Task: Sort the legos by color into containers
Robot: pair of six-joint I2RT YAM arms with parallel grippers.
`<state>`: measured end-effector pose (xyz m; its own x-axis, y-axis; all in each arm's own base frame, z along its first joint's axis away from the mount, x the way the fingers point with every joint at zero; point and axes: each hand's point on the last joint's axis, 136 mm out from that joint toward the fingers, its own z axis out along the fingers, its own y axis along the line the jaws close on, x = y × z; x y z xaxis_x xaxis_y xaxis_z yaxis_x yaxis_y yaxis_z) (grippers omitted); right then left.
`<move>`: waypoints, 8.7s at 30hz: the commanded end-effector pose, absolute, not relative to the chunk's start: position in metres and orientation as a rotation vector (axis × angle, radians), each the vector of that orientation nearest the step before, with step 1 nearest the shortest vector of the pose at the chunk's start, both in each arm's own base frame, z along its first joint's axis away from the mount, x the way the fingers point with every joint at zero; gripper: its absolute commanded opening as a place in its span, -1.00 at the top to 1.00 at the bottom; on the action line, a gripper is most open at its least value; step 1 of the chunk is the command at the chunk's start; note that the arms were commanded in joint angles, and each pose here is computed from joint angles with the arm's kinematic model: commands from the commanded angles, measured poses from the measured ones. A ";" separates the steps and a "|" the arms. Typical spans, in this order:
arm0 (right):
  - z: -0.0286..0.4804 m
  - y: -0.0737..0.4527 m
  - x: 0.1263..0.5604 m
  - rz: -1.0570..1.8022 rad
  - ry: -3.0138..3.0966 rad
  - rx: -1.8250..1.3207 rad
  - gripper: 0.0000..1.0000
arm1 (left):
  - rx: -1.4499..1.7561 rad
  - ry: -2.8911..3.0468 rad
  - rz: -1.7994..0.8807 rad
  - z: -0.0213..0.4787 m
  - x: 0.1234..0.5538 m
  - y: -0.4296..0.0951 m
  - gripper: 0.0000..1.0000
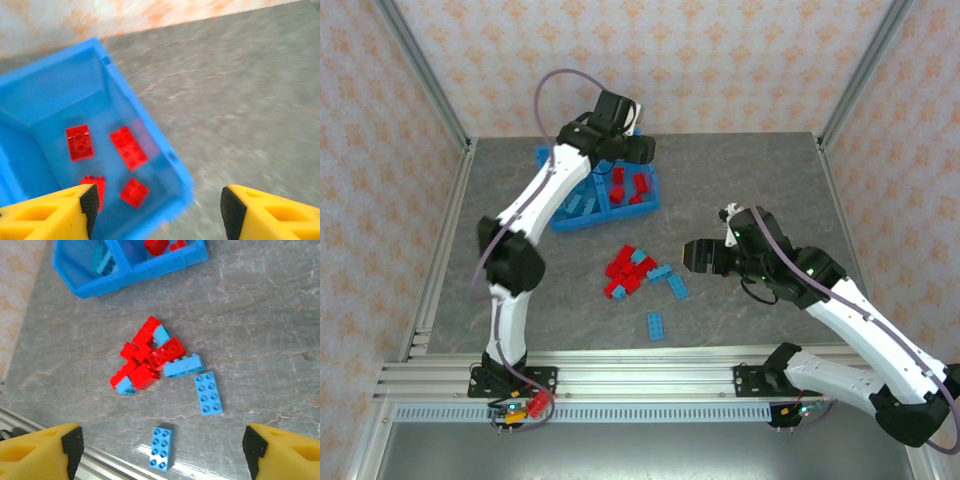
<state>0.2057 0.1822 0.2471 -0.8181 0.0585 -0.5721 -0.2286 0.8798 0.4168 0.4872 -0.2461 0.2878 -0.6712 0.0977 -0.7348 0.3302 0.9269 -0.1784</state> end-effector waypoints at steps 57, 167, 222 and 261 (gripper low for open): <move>0.158 0.473 0.428 0.354 2.346 -0.361 0.58 | 0.006 1.892 -0.137 0.308 0.150 -0.004 -1.00; 0.271 0.196 0.194 0.710 2.387 -0.125 -0.25 | -0.069 2.280 -0.119 0.206 0.537 -0.194 0.89; 0.226 0.116 0.168 0.564 2.344 0.176 -0.56 | 0.942 2.674 -0.121 0.038 0.307 -0.335 0.04; 0.242 0.123 0.167 0.633 2.323 0.171 -0.56 | -0.260 2.421 0.157 0.144 0.548 -0.052 0.57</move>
